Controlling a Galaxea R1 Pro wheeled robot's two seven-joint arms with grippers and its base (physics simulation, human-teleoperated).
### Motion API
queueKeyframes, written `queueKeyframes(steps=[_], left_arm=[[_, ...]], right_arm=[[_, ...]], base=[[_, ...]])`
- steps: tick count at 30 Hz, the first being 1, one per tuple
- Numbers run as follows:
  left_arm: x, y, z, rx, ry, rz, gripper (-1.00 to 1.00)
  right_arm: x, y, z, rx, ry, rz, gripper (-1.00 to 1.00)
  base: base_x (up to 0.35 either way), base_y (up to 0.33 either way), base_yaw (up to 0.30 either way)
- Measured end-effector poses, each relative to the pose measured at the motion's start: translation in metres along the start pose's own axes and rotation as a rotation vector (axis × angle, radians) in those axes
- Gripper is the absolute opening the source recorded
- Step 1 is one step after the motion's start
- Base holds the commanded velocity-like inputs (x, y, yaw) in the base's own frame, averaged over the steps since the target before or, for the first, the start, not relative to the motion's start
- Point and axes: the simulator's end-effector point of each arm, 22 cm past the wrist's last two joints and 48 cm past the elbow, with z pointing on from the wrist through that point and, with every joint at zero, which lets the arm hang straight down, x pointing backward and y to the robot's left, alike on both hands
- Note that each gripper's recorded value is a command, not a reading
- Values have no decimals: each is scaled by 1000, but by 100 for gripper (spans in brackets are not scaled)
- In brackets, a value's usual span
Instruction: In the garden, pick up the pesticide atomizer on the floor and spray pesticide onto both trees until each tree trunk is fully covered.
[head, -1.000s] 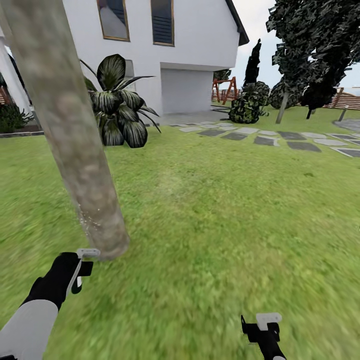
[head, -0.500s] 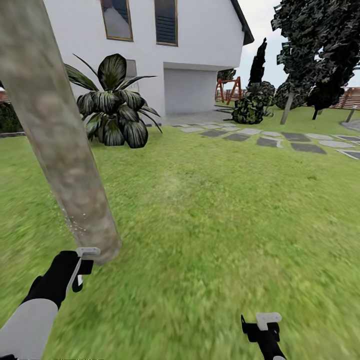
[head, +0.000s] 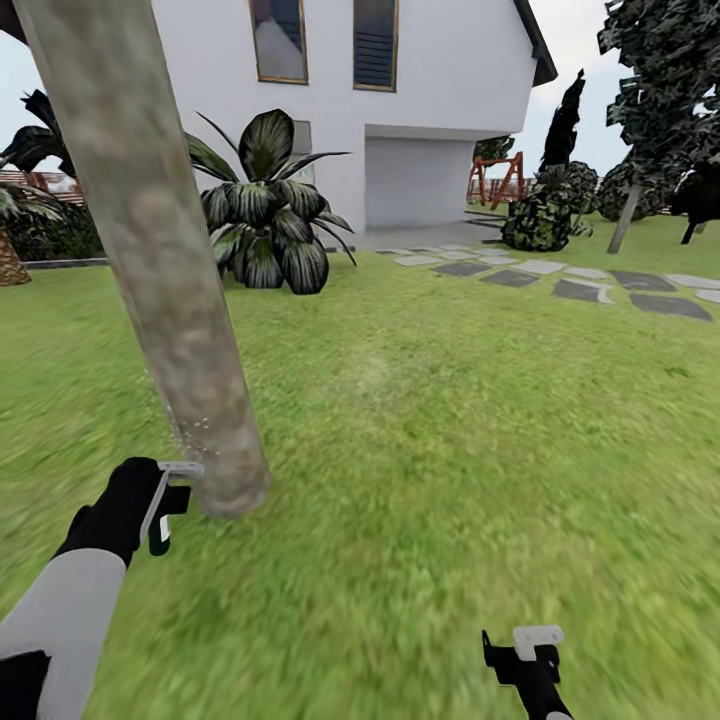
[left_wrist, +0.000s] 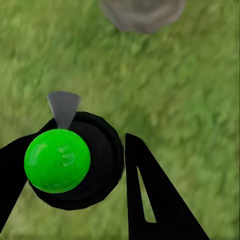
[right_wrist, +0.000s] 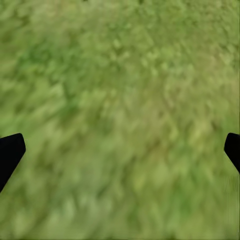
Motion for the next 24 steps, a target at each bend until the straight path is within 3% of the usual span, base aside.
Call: queueKeyframes(steps=[9,24], left_arm=[[-3,1,-1,-2,-5,-3,-100],[-5,0,-2,-1,-9,-3,-100]], right_arm=[[0,-1,0,0,1,-2,100],[0,-1,0,-1,0,-2,100]], base=[[229,-173,1],[49,-273,0]])
